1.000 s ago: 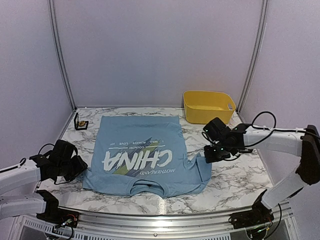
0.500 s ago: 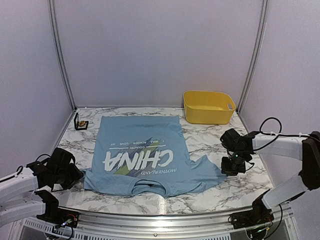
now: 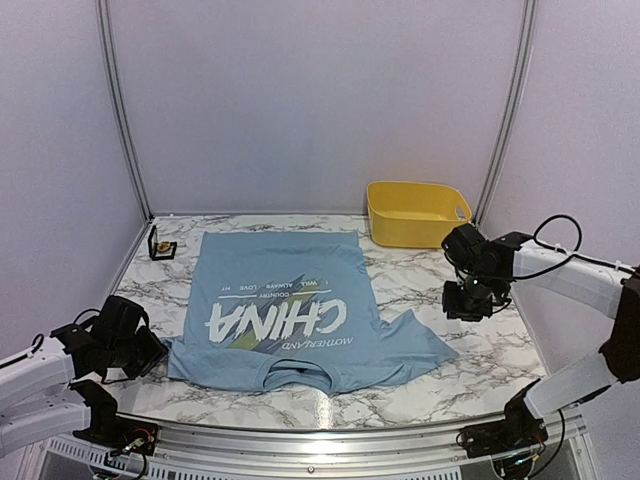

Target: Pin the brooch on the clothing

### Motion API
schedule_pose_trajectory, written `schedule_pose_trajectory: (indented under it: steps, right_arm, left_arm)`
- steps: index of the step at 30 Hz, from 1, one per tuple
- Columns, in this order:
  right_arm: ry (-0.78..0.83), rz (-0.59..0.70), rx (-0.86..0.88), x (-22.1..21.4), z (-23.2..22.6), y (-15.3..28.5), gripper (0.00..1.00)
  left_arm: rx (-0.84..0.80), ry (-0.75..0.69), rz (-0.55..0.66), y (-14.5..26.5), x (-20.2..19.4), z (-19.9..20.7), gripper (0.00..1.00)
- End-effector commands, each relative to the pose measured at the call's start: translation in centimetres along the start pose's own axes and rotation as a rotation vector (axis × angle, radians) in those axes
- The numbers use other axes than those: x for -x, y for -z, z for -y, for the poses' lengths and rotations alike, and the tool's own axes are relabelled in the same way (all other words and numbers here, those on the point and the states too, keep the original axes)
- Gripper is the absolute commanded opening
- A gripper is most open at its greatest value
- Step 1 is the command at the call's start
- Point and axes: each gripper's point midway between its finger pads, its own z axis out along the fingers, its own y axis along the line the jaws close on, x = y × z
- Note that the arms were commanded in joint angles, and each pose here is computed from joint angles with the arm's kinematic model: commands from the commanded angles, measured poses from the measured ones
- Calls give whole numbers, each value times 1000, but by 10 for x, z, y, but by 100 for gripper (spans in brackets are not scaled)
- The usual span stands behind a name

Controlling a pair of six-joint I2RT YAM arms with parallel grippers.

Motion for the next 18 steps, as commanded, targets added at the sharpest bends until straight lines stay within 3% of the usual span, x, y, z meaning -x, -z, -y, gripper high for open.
schedule_pose_trajectory:
  steps: [1, 9, 13, 18]
  right_arm:
    - [124, 154, 88, 41, -48, 43, 30]
    - [386, 179, 412, 75, -208, 33, 25]
    - [427, 148, 462, 78, -244, -3, 21]
    - [440, 115, 453, 76, -258, -38, 18]
  left_arm:
    - [-25, -29, -29, 8, -3, 7, 37]
    - [-6, -40, -78, -2, -15, 5, 31]
    - [-12, -62, -85, -2, -16, 9, 22]
    - [-36, -64, -77, 0, -14, 14, 6]
